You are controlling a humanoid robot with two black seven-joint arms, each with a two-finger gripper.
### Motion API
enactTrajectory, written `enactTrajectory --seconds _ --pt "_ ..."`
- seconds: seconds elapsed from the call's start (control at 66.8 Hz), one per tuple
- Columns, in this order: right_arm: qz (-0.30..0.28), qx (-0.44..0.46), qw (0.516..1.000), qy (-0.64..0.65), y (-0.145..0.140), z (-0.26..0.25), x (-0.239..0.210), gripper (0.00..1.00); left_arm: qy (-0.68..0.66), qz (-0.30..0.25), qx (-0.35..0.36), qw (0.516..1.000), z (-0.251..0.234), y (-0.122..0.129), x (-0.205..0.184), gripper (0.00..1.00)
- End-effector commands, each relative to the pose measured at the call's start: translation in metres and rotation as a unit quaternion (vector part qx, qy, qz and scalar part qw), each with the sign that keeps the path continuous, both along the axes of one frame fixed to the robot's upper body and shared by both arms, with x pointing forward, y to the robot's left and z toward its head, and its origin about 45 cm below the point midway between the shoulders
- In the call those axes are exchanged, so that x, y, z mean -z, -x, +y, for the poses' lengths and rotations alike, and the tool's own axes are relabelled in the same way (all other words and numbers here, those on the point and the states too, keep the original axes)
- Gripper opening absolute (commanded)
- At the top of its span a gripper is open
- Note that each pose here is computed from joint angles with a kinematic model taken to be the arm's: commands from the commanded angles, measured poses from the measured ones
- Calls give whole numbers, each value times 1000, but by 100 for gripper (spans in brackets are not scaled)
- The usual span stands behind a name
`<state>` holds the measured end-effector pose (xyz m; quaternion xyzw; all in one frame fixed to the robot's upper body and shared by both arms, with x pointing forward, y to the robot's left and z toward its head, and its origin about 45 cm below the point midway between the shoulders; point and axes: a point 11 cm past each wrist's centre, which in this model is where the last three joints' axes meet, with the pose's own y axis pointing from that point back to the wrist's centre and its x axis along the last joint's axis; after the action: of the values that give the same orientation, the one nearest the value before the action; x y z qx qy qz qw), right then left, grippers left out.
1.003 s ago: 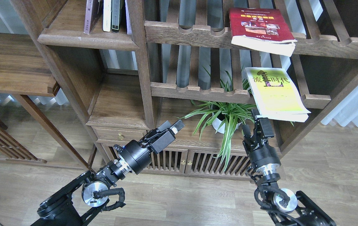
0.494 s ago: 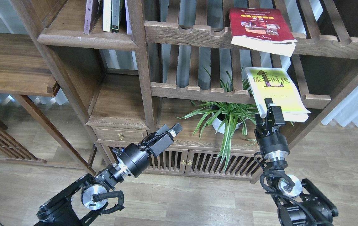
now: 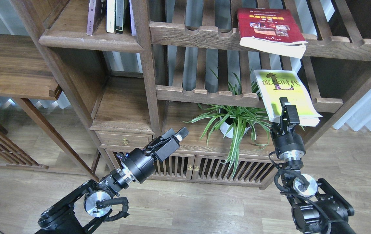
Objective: Organize books on shelf
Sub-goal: 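Push the yellow-green book's lower edge upward with the right gripper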
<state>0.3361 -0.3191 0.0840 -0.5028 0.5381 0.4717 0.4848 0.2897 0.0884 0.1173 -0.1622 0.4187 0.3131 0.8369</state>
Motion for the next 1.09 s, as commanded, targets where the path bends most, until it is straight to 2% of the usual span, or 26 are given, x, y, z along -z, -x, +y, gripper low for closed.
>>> enactTrajectory --seconds 0.0,0.434,0.913,1.003,1.078 --pt "-7 19 1000 -5 -2 -9 -4 98 -1 1 0 1000 0 1 1 100" --pt "4 35 999 -7 -4 -18 -5 98 -3 0 3 1000 -1 1 1 100" --pt "14 35 999 -4 -1 -20 0 86 -13 -5 15 1000 -4 2 1 100" --pt "21 41 999 -2 0 -23 5 79 -13 -5 15 1000 -4 3 1 100" --pt "22 44 999 -1 1 -26 6 66 -13 -4 15 1000 -3 3 1 100"
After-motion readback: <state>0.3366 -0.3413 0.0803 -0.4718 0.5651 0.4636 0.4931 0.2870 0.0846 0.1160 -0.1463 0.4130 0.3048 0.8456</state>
